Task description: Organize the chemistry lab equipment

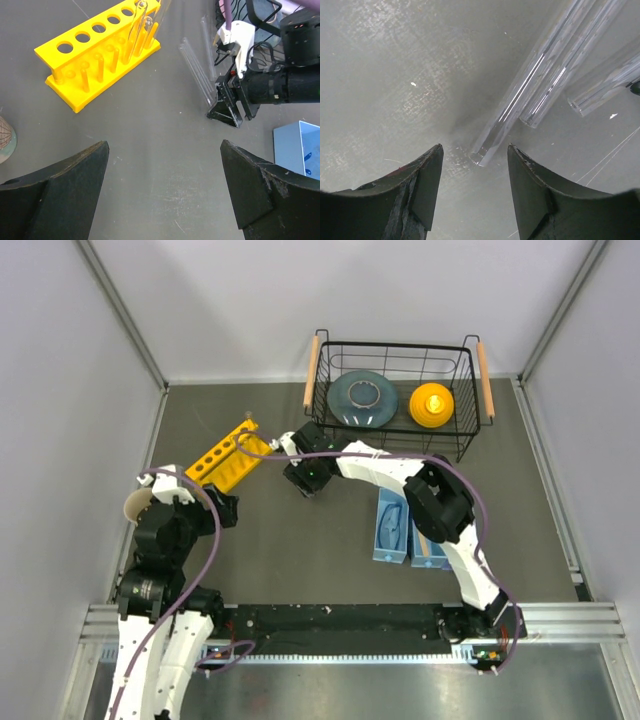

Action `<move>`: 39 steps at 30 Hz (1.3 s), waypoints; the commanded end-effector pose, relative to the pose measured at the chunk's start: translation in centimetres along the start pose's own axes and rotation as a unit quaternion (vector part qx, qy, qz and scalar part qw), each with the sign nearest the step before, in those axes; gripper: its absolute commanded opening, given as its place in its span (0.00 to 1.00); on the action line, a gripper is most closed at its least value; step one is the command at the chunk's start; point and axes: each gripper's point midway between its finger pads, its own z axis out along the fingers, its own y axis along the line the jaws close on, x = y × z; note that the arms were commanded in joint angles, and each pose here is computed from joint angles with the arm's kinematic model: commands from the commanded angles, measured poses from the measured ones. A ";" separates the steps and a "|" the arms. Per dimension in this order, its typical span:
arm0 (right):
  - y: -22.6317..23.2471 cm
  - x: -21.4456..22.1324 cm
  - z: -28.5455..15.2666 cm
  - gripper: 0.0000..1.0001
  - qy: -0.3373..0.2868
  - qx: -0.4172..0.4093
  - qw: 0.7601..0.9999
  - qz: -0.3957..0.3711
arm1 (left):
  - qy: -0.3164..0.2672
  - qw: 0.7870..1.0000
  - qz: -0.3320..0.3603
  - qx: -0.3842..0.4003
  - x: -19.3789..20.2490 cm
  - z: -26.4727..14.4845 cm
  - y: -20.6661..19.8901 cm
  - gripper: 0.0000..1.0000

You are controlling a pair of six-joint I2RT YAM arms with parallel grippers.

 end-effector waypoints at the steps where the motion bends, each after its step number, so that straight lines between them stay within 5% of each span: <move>1: 0.1 -1.7 0.4 0.51 -0.020 0.015 1.000 0.014 | -0.038 0.999 0.005 0.005 -1.4 -0.2 -0.1 0.99; 22: 0.4 1.2 1.6 0.24 0.005 0.015 0.999 0.042 | -0.058 0.998 0.010 0.031 -1.9 -1.0 -1.0 0.99; 33: 1.9 4.0 -0.2 0.22 0.027 -0.023 0.999 0.025 | -0.057 0.998 0.004 0.033 -1.9 -0.9 -1.1 0.99; 39: 3.2 5.5 -3.9 0.21 0.018 -0.060 0.998 -0.019 | 0.035 0.982 -0.149 0.112 2.7 -0.3 -4.3 0.99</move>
